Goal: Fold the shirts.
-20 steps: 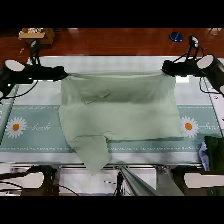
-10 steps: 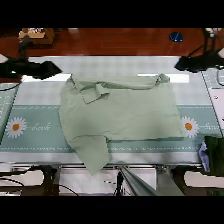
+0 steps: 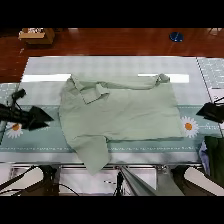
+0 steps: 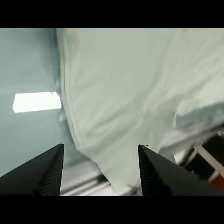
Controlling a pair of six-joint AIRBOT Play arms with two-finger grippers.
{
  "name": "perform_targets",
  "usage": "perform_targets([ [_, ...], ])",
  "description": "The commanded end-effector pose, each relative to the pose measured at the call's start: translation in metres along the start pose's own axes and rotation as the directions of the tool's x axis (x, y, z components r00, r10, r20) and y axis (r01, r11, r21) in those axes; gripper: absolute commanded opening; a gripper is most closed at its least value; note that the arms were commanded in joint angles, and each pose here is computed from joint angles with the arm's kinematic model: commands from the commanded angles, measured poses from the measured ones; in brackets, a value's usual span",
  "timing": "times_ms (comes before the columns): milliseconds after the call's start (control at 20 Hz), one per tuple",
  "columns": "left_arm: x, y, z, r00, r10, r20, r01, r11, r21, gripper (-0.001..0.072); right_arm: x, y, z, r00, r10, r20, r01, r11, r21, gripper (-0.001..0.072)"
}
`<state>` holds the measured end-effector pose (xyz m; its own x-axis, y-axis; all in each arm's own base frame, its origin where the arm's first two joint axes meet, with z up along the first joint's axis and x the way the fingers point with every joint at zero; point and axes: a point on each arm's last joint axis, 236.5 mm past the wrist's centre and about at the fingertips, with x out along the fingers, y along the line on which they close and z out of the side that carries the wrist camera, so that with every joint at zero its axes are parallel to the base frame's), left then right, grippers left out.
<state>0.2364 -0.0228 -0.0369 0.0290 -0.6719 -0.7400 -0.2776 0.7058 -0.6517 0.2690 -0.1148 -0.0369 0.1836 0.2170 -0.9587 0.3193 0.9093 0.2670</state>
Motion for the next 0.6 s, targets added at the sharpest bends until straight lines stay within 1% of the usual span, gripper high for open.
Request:
perform_targets([
  [0,0.039,0.012,-0.054,0.991,-0.069,-0.117,0.062,0.996,-0.062,0.0550,0.017,0.014,-0.026,0.992,0.122,-0.012,-0.122,0.992,0.035,0.0496],
  [250,0.057,0.033,-0.059,0.994,-0.023,-0.110,0.012,0.996,-0.092,0.0550,0.016,0.020,-0.024,0.989,0.149,-0.001,-0.149,0.988,0.036,0.0495],
  [400,0.072,0.037,-0.066,0.983,0.005,-0.183,-0.018,0.997,-0.072,0.0549,0.016,0.020,-0.024,0.988,0.151,-0.005,-0.151,0.988,0.036,0.0494],
  [550,0.095,0.038,-0.061,0.976,0.060,-0.207,-0.069,0.997,-0.037,0.0550,0.015,0.023,-0.030,0.986,0.164,-0.029,-0.163,0.986,0.036,0.0493],
])
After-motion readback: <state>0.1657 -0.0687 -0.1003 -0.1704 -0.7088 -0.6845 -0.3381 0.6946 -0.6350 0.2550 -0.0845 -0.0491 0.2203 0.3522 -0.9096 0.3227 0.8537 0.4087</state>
